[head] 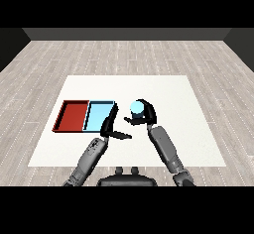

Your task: Pick the blue can and put it in the blue box

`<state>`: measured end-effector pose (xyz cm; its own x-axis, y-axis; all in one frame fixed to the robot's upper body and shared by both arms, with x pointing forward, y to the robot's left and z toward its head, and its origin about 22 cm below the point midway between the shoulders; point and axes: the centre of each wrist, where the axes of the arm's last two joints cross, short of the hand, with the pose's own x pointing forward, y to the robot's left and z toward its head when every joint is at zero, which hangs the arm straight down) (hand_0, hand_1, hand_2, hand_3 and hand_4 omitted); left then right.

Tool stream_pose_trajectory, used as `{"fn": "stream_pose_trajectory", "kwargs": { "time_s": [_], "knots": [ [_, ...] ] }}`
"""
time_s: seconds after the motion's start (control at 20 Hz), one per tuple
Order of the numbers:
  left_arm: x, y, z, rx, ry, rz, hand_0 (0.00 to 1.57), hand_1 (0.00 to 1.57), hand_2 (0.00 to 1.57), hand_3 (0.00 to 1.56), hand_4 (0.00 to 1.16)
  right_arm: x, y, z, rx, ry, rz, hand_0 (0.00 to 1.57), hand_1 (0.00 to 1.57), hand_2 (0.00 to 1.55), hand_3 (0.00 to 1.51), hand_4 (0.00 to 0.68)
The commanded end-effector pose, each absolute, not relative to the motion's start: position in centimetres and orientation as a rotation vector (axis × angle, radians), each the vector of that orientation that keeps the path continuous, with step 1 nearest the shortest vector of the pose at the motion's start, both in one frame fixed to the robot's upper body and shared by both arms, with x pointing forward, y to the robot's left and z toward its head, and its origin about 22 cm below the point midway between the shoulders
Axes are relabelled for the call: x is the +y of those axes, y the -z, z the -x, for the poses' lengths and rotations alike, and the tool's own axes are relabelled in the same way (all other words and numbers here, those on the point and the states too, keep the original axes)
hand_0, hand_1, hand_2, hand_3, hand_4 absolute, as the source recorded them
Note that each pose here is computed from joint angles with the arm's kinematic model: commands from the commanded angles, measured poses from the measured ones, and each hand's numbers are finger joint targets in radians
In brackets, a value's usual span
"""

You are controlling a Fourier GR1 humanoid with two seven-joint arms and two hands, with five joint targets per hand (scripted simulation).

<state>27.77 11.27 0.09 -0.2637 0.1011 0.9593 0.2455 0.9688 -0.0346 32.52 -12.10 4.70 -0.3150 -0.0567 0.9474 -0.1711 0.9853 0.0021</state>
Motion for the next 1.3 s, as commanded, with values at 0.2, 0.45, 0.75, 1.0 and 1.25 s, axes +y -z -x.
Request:
{"fn": "stream_pose_trajectory", "kwargs": {
  "time_s": [0.2, 0.45, 0.75, 1.0, 1.25],
  "knots": [
    [9.7, 1.0, -28.7, -1.794, 0.121, 0.258, 0.0, 0.0, 0.0, 0.0, 0.0, -11.2, -3.9, -32.0, -1.887, -0.106, -0.217, 1.43, 1.43, 1.46, 1.38, 0.557],
    [8.6, 1.2, -27.8, -1.773, 0.136, 0.277, 0.0, 0.0, 0.0, 0.0, 0.0, -11.6, -5.5, -32.3, -1.905, -0.104, -0.256, 1.44, 1.44, 1.46, 1.36, 0.553],
    [9.2, 1.9, -28.8, -1.748, 0.109, 0.277, 0.0, 0.0, 0.0, 0.0, 0.0, -10.2, -4.5, -32.2, -1.89, -0.139, -0.242, 1.43, 1.43, 1.46, 1.37, 0.551],
    [7.3, 1.6, -30.9, -1.758, 0.139, 0.273, 0.0, 0.0, 0.0, 0.0, 0.0, -8.3, -3.3, -31.2, -1.9, -0.176, -0.263, 1.42, 1.42, 1.45, 1.37, 0.557],
    [7.2, 2.0, -27.9, -1.751, 0.136, 0.261, 0.0, 0.0, 0.0, 0.0, 0.0, -9.4, -3.7, -32.6, -1.907, -0.146, -0.273, 1.43, 1.43, 1.46, 1.37, 0.552]
  ]
}}
